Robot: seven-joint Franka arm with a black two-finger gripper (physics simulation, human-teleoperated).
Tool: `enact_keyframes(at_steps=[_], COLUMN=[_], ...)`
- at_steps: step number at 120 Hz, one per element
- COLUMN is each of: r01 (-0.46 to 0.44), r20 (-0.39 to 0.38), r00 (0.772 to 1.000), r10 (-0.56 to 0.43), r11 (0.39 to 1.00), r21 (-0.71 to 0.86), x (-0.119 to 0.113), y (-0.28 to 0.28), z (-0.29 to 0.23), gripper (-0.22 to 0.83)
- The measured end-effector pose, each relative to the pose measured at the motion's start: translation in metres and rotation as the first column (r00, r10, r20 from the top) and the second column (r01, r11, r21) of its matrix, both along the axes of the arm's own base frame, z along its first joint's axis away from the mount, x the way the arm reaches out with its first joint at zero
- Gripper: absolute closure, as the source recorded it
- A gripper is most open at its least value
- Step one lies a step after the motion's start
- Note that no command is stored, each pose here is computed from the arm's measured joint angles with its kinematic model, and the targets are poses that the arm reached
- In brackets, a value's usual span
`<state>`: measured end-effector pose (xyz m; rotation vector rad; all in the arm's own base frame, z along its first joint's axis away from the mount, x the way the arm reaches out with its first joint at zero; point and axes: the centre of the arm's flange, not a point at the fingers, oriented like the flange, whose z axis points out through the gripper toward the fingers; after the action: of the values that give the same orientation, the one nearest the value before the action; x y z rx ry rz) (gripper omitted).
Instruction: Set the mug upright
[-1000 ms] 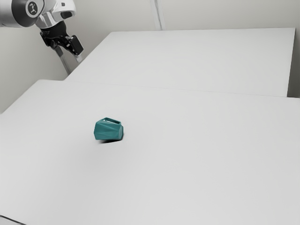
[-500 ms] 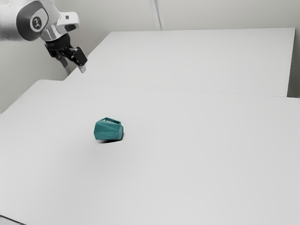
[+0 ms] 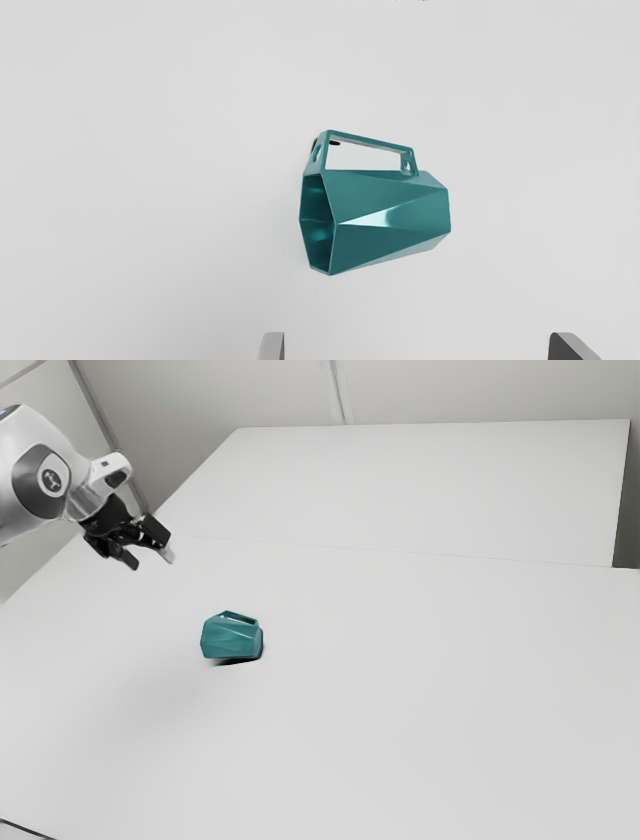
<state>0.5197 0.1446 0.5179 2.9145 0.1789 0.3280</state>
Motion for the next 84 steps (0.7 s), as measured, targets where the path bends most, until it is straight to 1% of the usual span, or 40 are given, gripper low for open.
enact_keyframes(at_steps=[13,37,56,73,84], r01=[-0.059,-0.100,-0.076,-0.046,-0.039], r20=[0.032,0.077,0.097,0.077,0.056], r00=[0.997,0.989,0.988,0.993,0.996], r10=[0.064,0.129,0.119,0.084,0.070], r11=[0.990,0.949,0.927,0.911,0.898], r21=[-0.124,-0.300,-0.367,-0.410,-0.439], x=[-0.010,-0.024,-0.033,-0.041,-0.042], y=[0.016,0.035,0.047,0.049,0.050], z=[-0.022,-0.055,-0.065,-0.086,-0.107], gripper=[0.03,0.03,0.03,0.02,0.02])
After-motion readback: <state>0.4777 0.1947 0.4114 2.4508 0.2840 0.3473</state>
